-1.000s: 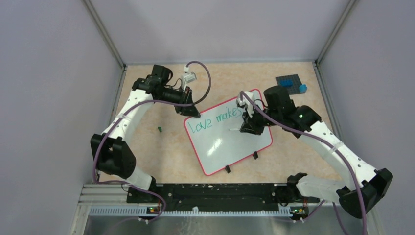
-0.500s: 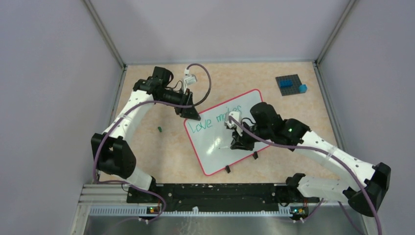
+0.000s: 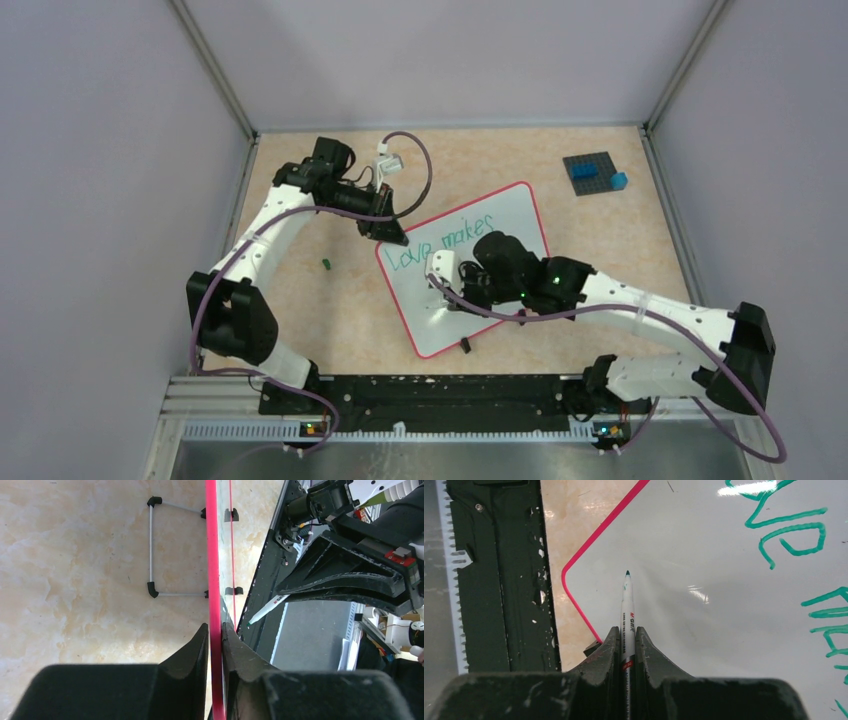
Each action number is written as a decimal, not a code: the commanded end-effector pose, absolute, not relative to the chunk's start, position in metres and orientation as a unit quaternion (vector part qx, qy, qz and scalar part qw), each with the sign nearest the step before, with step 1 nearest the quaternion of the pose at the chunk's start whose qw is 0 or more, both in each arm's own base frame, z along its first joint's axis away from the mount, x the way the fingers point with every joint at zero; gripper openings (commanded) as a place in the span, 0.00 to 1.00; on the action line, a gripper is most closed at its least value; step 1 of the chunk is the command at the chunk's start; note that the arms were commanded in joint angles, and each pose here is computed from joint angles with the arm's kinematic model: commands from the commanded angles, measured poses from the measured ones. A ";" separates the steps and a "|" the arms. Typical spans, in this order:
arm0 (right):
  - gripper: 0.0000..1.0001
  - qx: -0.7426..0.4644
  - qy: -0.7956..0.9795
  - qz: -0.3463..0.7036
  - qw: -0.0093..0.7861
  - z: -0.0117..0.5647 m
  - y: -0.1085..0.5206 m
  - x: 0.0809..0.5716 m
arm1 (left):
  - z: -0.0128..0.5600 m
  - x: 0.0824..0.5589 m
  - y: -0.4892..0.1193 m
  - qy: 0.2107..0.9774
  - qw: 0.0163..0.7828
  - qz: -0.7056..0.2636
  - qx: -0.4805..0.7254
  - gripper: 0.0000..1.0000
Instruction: Write a sentence on the whiteboard
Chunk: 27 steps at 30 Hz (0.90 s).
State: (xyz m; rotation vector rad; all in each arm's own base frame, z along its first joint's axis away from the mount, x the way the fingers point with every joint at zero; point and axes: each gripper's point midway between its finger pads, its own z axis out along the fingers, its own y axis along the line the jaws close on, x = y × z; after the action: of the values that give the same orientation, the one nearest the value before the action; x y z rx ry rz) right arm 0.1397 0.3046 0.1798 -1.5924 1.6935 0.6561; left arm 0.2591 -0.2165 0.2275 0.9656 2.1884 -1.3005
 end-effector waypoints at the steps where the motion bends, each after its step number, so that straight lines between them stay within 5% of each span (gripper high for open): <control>1: 0.00 -0.606 0.645 0.237 0.401 0.189 0.322 0.155 | 0.224 0.259 -0.217 0.784 0.206 -0.470 0.350 0.18; 16: 0.00 -0.608 0.666 0.187 0.390 0.171 0.320 0.168 | 0.228 0.259 -0.217 0.783 0.212 -0.467 0.351 0.00; 27: 0.00 -0.588 0.685 0.169 0.396 0.175 0.298 0.178 | 0.229 0.260 -0.218 0.782 0.214 -0.468 0.352 0.00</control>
State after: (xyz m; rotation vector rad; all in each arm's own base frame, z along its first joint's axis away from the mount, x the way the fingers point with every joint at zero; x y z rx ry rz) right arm 0.1599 0.3109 0.1645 -1.5668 1.7248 0.5124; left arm 0.2576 -0.2165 0.2267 0.9606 2.1966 -1.3077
